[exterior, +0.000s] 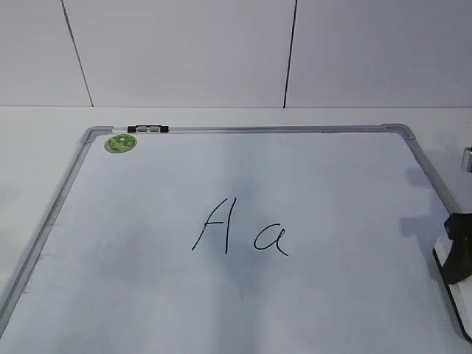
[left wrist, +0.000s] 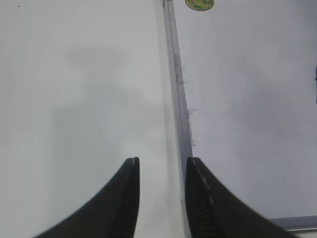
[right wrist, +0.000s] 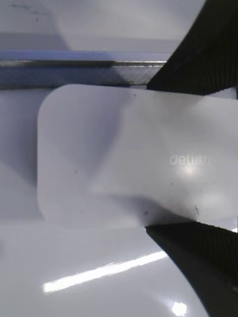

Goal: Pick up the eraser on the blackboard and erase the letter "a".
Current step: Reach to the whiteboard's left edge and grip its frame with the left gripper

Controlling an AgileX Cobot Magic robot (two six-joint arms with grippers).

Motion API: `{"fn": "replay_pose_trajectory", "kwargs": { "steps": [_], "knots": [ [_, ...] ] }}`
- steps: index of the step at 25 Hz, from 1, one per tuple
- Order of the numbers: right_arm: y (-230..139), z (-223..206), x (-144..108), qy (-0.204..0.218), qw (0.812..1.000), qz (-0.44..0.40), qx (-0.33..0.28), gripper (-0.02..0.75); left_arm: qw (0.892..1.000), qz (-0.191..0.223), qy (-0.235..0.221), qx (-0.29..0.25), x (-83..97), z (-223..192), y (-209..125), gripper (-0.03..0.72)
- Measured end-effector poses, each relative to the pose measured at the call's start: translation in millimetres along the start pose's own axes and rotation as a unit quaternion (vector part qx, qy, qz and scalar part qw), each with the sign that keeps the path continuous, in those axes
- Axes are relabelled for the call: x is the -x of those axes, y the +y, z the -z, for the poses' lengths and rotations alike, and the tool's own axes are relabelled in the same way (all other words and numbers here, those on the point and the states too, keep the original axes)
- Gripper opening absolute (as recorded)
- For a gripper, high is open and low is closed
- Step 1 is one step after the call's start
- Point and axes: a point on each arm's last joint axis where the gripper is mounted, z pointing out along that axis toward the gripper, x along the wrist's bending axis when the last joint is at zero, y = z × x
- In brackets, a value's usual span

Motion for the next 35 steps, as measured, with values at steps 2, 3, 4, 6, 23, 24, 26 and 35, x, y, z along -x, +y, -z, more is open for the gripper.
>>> {"fn": "replay_pose_trajectory", "kwargs": {
  "steps": [2,3,4,6,23,24,26,35],
  "knots": [
    [5,7,-1,0.002,1.0,0.001,0.004,0.535,1.0,0.005,-0.005,-0.014,1.3,-7,4,0.239],
    [8,12,-2,0.004,1.0,0.001,0.006,0.535,1.0,0.008,-0.006,-0.022,1.9,-11,5,0.239],
    [10,15,-3,0.006,1.0,0.001,0.006,0.535,0.999,0.011,-0.009,-0.035,2.6,-15,6,0.239],
    [15,24,-5,0.011,1.0,0.001,0.01,0.535,0.998,0.017,-0.012,-0.058,3.7,-24,8,0.239],
    [44,63,-39,-0.025,0.998,0.055,0.003,0.535,0.974,0.039,-0.002,-0.222,8.1,-104,44,0.239],
    [45,63,-39,-0.027,0.998,0.054,0.002,0.535,0.973,0.04,-0.002,-0.226,8.7,-108,49,0.239],
    [45,63,-38,-0.03,0.998,0.054,-0.002,0.535,0.972,0.041,-0.007,-0.23,11.6,-117,61,0.239],
    [44,62,-38,-0.032,0.998,0.054,-0.004,0.535,0.962,0.024,-0.016,-0.272,27.6,-167,95,0.239]
  ]
}}
